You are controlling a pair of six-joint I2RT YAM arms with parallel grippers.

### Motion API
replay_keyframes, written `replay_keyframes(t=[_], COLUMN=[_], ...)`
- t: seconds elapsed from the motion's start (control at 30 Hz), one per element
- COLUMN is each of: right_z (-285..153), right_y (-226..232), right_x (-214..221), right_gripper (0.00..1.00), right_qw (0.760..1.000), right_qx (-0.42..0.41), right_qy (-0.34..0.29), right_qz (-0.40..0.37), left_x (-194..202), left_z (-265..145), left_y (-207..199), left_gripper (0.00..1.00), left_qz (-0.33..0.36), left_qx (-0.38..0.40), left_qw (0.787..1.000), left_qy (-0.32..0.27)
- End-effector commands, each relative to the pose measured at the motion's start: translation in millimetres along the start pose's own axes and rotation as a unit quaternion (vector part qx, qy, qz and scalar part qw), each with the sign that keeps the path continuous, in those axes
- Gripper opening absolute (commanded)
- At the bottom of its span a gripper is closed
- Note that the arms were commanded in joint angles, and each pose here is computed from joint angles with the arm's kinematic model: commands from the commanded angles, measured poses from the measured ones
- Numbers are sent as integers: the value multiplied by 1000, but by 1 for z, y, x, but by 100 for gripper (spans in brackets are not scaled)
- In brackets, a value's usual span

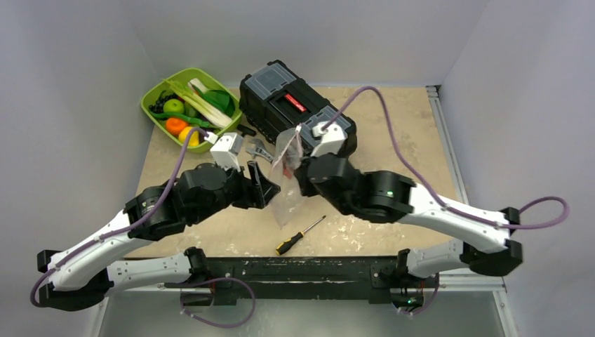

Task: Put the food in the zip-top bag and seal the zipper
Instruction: Open the zipper of the food storage bag at the center of the board.

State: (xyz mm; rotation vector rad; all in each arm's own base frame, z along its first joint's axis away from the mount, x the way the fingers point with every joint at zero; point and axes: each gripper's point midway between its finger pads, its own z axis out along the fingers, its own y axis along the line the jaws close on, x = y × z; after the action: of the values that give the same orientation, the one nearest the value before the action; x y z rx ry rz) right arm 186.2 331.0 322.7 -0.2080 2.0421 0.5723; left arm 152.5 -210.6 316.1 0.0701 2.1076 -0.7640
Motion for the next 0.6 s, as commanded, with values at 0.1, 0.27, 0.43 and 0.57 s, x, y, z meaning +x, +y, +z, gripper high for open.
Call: replay_keyframes(t=[0.1,0.27,0.43,0.57], right_z=[-87,-120,-114,-89], right_y=[-102,-134,-125,-100], right_x=[-21,-7,21,36], right_gripper=[0,0,0,0], right_qw=[996,996,991,987], right_qx=[73,73,50,25], right_qy=[-11,20,85,104], right_qz=[-57,-50,-86,-117], left_x=[-8,-13,-6,1], left_z=[-18,-28,-31,-37], left_y=[-58,-47,-3,33], left_gripper=[80,84,84,85], left_qz=[33,60,80,80], left_qx=[159,149,64,-8], left_qw=[987,987,995,997], left_qy=[8,-6,-1,4])
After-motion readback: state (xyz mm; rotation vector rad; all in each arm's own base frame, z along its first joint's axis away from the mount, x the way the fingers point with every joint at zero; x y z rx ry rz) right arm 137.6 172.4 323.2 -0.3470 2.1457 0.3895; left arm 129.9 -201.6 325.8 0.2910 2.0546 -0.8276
